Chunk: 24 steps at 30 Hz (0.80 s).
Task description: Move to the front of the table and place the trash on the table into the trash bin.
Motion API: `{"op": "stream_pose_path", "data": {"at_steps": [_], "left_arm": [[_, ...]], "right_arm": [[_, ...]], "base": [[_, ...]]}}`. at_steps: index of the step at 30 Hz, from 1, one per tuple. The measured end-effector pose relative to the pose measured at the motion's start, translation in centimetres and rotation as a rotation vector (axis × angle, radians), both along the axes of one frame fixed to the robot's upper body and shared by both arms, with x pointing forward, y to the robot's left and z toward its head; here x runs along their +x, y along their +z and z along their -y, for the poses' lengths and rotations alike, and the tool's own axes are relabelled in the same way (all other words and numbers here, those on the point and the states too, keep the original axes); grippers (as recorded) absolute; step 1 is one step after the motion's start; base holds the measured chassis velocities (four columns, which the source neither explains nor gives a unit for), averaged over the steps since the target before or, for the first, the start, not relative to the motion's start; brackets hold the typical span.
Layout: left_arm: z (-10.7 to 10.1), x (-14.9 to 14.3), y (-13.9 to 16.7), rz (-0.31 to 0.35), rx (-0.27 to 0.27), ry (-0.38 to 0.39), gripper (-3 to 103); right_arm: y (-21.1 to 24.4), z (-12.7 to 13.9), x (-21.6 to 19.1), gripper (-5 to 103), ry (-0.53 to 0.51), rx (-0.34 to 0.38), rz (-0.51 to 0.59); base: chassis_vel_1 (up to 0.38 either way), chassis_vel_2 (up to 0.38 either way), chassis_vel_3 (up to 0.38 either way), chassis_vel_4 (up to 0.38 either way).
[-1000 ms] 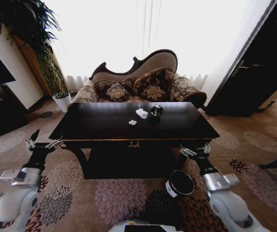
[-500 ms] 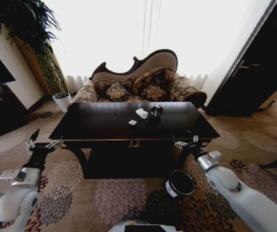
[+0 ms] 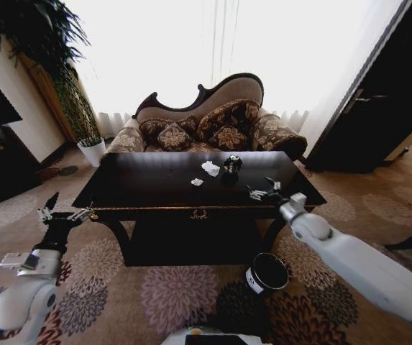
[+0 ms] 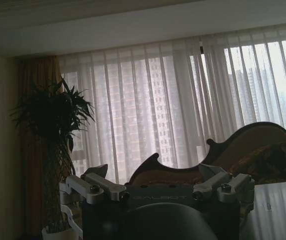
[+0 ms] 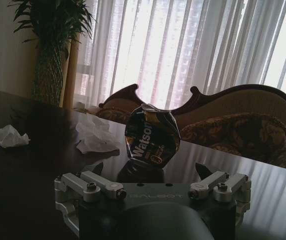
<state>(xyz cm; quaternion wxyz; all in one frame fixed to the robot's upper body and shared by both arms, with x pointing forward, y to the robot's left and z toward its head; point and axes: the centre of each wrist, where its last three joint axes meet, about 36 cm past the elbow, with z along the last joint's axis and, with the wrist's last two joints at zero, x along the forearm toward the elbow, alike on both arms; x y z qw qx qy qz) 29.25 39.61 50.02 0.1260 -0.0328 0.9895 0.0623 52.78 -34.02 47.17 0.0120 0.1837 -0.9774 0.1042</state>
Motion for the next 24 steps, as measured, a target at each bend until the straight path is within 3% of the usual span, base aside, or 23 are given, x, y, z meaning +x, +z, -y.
{"op": "stream_pose_path", "data": {"at_steps": [7, 24], "left_arm": [[0.0, 0.0, 0.0, 0.000, 0.000, 0.000, 100], [0.0, 0.0, 0.0, 0.000, 0.000, 0.000, 100]], "right_arm": [[-1.2, -2.1, 4.3, 100, 0.018, -0.037, -0.005], [2.1, -1.2, 9.6, 100, 0.011, -0.086, 0.067]], "base": [[0.000, 0.000, 0.000, 0.000], [0.000, 0.000, 0.000, 0.000]]}}
